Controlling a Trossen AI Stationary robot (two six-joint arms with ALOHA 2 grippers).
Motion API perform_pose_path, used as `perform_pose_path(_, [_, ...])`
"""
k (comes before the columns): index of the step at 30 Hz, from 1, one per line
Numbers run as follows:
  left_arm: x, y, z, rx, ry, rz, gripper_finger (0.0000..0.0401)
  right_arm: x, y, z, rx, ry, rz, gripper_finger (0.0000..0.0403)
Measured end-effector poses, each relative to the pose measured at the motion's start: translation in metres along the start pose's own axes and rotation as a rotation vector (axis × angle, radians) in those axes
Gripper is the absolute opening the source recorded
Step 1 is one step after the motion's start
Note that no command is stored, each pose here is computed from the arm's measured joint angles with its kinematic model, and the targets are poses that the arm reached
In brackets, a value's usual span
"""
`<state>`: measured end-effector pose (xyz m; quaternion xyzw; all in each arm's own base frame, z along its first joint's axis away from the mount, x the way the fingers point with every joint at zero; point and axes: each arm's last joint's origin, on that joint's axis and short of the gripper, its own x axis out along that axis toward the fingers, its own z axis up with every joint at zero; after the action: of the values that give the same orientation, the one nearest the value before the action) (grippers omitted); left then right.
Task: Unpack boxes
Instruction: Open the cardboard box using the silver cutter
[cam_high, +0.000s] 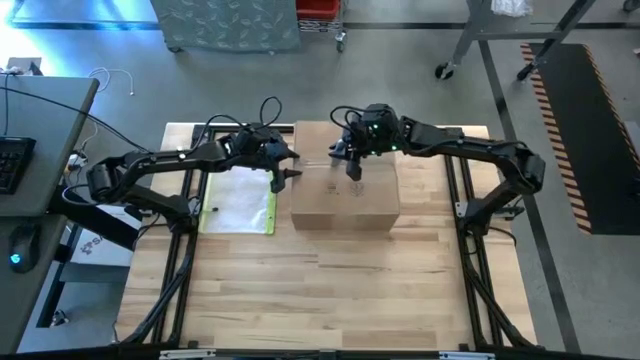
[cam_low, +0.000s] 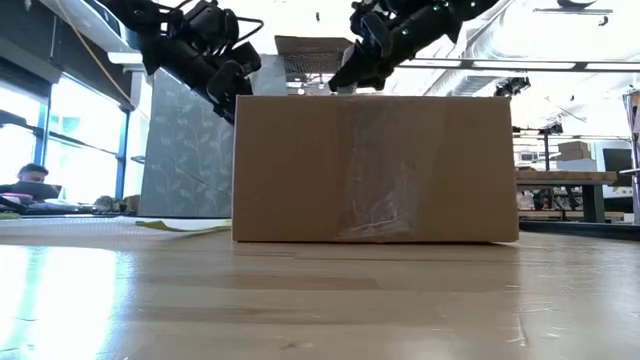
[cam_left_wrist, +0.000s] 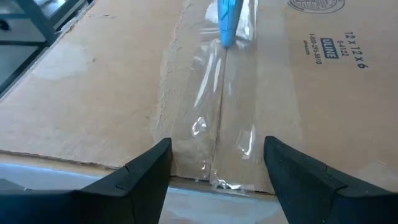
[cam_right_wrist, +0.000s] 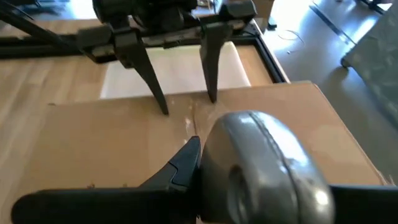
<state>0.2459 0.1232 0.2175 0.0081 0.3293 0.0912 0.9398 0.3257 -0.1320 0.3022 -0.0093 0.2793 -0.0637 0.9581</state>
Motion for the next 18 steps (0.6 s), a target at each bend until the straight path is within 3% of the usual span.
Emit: perform_pose_path(18, [-0.015,-0.003,-0.002,-0.002,0.042,-0.002,0.0231,-0.023,-0.014,-0.007,0.024,0.091,-0.079,0.0059])
